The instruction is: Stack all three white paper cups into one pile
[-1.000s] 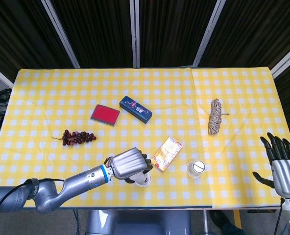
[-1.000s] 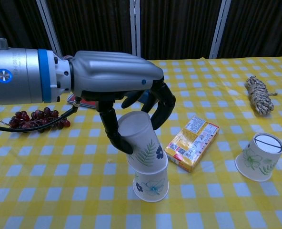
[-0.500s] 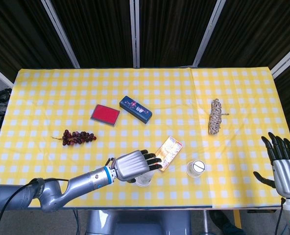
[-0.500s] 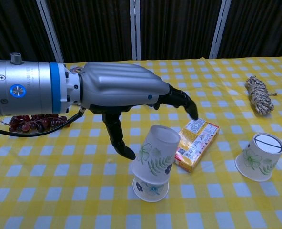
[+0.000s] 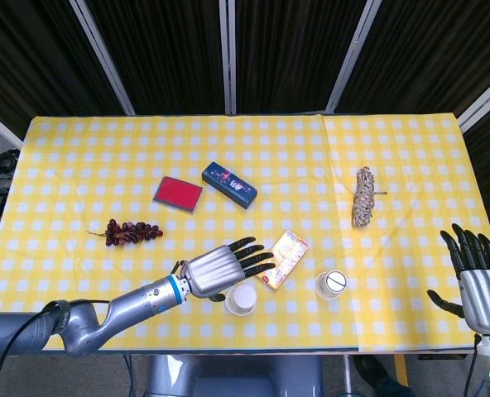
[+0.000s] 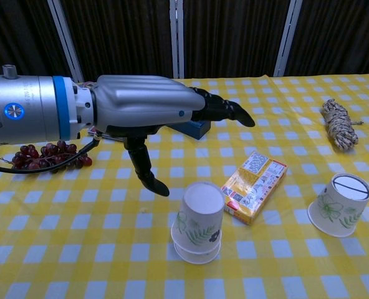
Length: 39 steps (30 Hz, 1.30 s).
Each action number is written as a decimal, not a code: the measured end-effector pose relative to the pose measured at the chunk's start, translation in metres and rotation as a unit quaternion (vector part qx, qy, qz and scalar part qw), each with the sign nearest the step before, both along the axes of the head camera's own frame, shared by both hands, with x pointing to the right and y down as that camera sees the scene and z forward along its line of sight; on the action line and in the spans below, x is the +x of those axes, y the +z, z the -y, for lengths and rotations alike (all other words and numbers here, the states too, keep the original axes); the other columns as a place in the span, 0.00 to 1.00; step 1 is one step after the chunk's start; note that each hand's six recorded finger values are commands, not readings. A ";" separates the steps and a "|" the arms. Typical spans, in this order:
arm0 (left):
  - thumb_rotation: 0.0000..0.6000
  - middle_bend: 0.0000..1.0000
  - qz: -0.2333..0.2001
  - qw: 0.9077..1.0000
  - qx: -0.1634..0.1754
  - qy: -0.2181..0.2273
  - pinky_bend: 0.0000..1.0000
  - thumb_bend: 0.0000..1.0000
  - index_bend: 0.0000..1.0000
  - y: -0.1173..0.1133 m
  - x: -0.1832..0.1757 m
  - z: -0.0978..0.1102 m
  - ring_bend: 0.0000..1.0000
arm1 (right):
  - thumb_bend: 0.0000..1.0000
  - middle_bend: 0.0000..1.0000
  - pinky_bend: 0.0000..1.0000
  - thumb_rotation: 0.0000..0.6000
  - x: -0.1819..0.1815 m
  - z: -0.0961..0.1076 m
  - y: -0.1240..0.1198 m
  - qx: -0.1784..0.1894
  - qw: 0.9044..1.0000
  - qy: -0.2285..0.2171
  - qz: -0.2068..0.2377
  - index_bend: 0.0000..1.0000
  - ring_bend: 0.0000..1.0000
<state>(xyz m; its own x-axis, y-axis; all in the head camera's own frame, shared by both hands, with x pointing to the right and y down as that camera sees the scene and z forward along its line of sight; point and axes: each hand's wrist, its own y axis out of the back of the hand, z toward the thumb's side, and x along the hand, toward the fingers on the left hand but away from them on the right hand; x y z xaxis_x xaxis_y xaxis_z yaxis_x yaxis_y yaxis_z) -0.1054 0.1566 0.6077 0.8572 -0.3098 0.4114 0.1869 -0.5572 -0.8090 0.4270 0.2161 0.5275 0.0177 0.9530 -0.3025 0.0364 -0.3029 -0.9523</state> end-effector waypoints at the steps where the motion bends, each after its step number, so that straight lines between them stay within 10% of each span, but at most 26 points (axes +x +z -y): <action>1: 1.00 0.00 0.002 1.000 -0.001 -0.004 0.02 0.00 0.00 0.001 -0.003 0.001 0.00 | 0.00 0.00 0.00 1.00 0.000 0.000 0.000 0.001 1.000 0.000 0.000 0.00 0.00; 12: 1.00 0.00 0.020 0.987 0.046 -0.155 0.00 0.00 0.00 0.005 -0.083 0.041 0.00 | 0.00 0.00 0.00 1.00 0.003 0.000 -0.002 0.000 1.000 0.004 0.002 0.00 0.00; 20: 1.00 0.00 0.091 0.922 0.102 -0.361 0.00 0.00 0.00 -0.008 -0.217 0.052 0.00 | 0.00 0.00 0.00 1.00 -0.003 -0.001 0.005 -0.012 1.000 -0.006 0.002 0.00 0.00; 31: 1.00 0.00 0.168 0.854 0.108 -0.480 0.00 0.00 0.00 -0.041 -0.318 -0.003 0.00 | 0.01 0.10 0.04 1.00 -0.039 0.011 0.040 -0.067 0.994 -0.069 0.046 0.03 0.03; 39: 1.00 0.00 0.174 0.854 0.117 -0.476 0.00 0.00 0.00 -0.048 -0.327 -0.007 0.00 | 0.09 0.26 0.23 1.00 -0.088 0.029 0.069 -0.135 0.973 -0.154 0.110 0.18 0.22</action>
